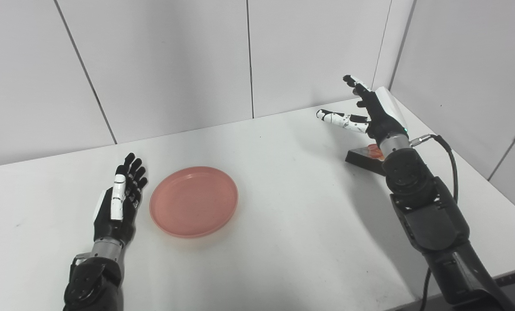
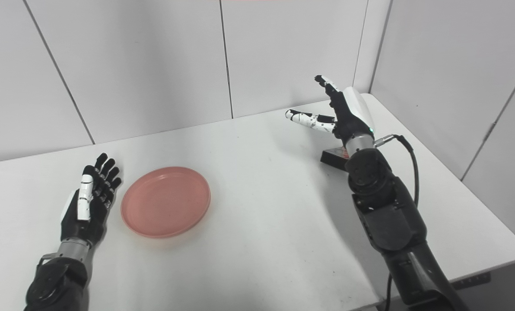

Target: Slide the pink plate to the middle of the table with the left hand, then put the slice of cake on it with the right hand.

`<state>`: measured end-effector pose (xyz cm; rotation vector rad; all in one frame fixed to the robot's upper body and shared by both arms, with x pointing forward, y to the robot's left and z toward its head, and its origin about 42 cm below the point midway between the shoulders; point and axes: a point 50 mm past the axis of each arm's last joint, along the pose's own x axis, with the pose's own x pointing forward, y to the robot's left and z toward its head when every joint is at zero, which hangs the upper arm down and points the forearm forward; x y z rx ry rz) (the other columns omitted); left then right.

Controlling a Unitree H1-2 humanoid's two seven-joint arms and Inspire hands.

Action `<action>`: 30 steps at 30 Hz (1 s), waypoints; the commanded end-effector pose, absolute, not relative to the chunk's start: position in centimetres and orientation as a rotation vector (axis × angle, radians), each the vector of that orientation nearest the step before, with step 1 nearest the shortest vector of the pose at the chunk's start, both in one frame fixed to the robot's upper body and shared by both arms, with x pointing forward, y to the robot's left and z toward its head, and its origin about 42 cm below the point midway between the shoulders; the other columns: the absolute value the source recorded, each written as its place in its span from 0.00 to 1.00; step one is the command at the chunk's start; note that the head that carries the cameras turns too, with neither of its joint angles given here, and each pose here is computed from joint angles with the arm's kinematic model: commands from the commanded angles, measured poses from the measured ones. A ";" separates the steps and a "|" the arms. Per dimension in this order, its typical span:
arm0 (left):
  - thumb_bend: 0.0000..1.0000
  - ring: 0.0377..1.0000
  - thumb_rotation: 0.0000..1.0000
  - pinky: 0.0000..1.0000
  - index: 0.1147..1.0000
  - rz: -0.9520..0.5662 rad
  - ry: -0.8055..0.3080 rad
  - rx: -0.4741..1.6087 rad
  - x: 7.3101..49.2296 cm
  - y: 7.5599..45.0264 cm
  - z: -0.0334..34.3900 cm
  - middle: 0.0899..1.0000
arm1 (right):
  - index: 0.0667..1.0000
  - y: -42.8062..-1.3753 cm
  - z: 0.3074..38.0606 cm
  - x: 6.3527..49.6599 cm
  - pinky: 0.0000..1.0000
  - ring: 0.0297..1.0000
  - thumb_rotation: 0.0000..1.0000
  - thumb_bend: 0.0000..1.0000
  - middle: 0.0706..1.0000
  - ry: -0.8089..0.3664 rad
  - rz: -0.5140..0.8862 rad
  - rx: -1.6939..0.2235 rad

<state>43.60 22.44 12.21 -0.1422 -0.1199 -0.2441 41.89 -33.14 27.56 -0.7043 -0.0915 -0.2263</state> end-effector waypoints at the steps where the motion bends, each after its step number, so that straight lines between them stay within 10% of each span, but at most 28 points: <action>1: 0.59 1.00 1.00 1.00 1.00 -0.242 -0.132 -0.137 43.2 23.5 11.5 1.00 | 0.88 -33.4 30.5 42.0 0.80 0.87 0.48 0.71 0.89 -0.156 -0.250 -0.732; 30: 0.57 1.00 1.00 1.00 1.00 -0.250 -0.138 -0.131 43.3 24.1 11.9 1.00 | 0.89 -36.5 30.5 41.3 0.77 0.89 0.36 0.91 0.91 0.082 -0.344 -1.084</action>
